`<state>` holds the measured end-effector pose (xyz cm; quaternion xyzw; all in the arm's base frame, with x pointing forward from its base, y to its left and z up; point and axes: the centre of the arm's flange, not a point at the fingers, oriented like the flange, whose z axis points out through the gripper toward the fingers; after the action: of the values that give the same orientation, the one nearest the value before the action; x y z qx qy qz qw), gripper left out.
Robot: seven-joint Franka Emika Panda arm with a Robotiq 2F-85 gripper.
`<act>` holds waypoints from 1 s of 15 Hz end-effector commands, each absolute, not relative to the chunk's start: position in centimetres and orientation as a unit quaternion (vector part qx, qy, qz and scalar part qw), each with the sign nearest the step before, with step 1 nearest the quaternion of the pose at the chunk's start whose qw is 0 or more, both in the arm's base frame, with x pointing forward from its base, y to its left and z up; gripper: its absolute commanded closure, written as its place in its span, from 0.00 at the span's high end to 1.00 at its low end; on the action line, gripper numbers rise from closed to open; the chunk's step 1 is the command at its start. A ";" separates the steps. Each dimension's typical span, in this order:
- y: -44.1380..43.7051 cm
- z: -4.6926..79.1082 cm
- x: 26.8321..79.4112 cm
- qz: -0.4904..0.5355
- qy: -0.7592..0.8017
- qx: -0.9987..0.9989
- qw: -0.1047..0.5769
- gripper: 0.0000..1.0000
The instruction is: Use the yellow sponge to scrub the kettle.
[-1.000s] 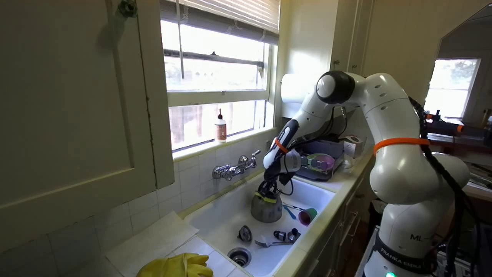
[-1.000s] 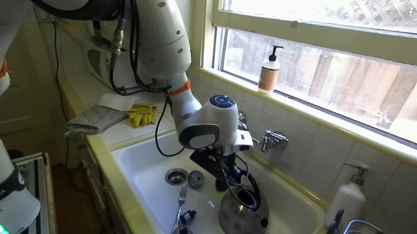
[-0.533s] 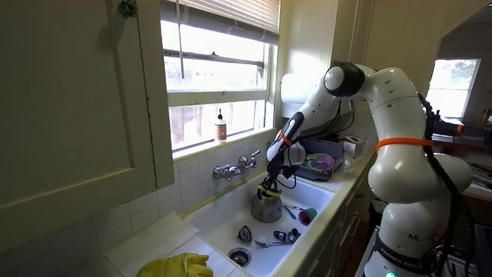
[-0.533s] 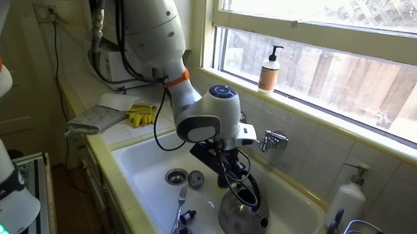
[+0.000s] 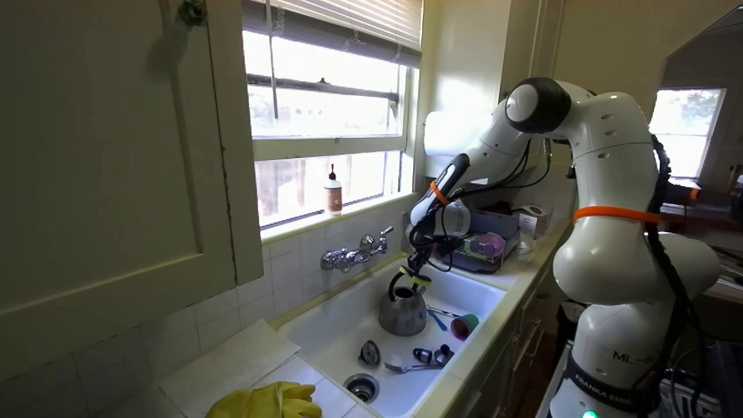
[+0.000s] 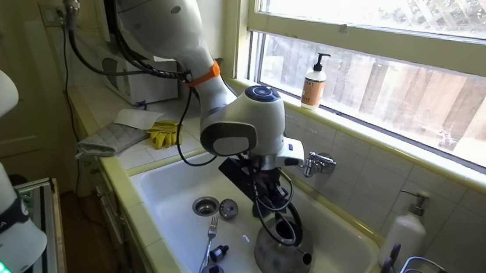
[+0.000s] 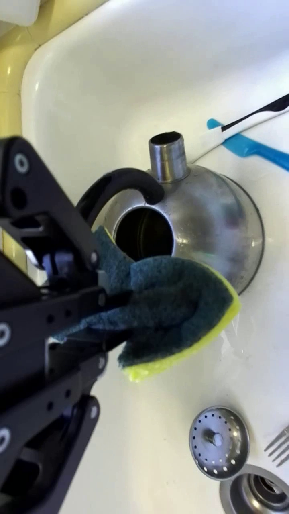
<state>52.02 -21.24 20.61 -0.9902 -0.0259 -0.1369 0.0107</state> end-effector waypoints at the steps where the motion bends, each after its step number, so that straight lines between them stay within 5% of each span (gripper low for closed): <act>1: -23.4 21.8 50.8 -0.126 -0.005 -0.991 0.037 0.04; 15: -30.3 18.0 53.2 -0.162 0.086 -0.974 0.132 0.04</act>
<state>52.38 -28.61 19.66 -0.9799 0.0759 -0.1548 0.1000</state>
